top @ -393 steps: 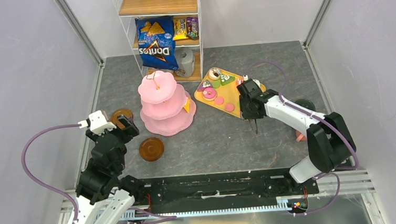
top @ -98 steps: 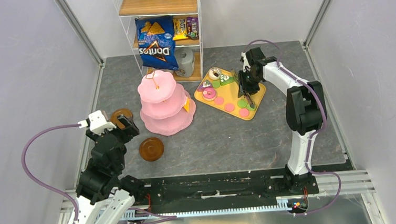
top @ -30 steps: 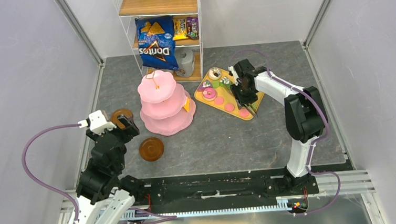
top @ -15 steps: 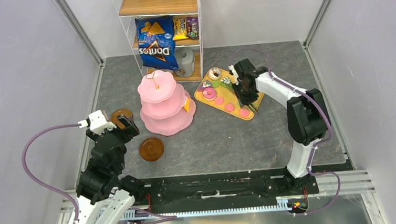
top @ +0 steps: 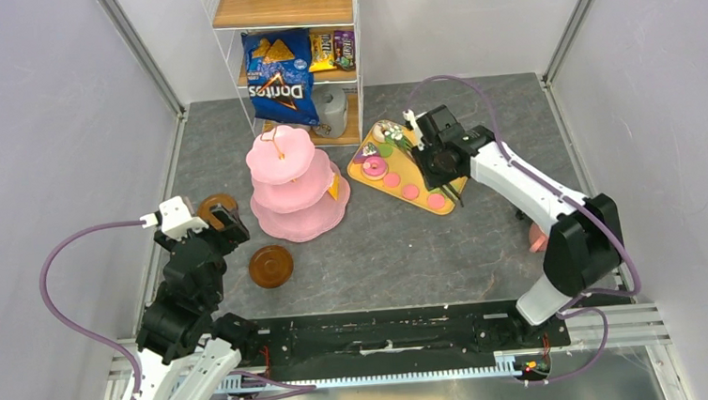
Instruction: Serve the afternoon tea
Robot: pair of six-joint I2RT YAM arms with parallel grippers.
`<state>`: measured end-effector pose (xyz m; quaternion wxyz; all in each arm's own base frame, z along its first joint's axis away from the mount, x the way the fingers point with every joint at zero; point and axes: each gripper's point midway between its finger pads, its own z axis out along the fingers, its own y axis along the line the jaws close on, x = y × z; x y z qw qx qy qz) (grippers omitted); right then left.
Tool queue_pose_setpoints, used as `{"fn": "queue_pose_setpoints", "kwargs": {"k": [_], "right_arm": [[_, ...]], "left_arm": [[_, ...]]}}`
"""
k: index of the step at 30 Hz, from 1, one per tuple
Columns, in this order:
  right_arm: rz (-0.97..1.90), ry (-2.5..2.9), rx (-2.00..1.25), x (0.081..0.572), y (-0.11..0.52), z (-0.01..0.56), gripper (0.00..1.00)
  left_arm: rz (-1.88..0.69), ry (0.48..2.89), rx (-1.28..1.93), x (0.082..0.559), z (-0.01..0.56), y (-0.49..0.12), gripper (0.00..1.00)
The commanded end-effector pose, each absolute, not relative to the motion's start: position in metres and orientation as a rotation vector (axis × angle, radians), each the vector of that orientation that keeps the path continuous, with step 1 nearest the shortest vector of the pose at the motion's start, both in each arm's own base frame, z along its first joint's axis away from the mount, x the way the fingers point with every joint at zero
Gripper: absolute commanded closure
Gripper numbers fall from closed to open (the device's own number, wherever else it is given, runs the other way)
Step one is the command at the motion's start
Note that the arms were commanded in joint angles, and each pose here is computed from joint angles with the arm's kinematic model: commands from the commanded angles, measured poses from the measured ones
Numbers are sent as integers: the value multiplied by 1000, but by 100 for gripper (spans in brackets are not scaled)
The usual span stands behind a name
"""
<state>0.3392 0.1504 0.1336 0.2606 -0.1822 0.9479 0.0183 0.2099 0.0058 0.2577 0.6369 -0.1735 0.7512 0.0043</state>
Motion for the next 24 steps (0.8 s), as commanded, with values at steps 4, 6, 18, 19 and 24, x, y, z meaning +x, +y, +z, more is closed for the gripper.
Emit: {"fn": "queue_pose_setpoints", "kwargs": {"k": [4, 6, 18, 19, 24], "right_arm": [[58, 2518, -607, 304, 171, 153, 71], [68, 2524, -643, 293, 176, 151, 71], [180, 2477, -859, 231, 234, 137, 71], [203, 2464, -881, 227, 243, 136, 71], [289, 2404, -979, 211, 288, 132, 71]], "left_arm": [[1, 1687, -427, 214, 263, 7, 10], [1, 1687, -428, 213, 263, 7, 10], [3, 1687, -429, 214, 263, 7, 10], [5, 1688, -428, 214, 262, 7, 10], [5, 1687, -430, 214, 263, 7, 10]]}}
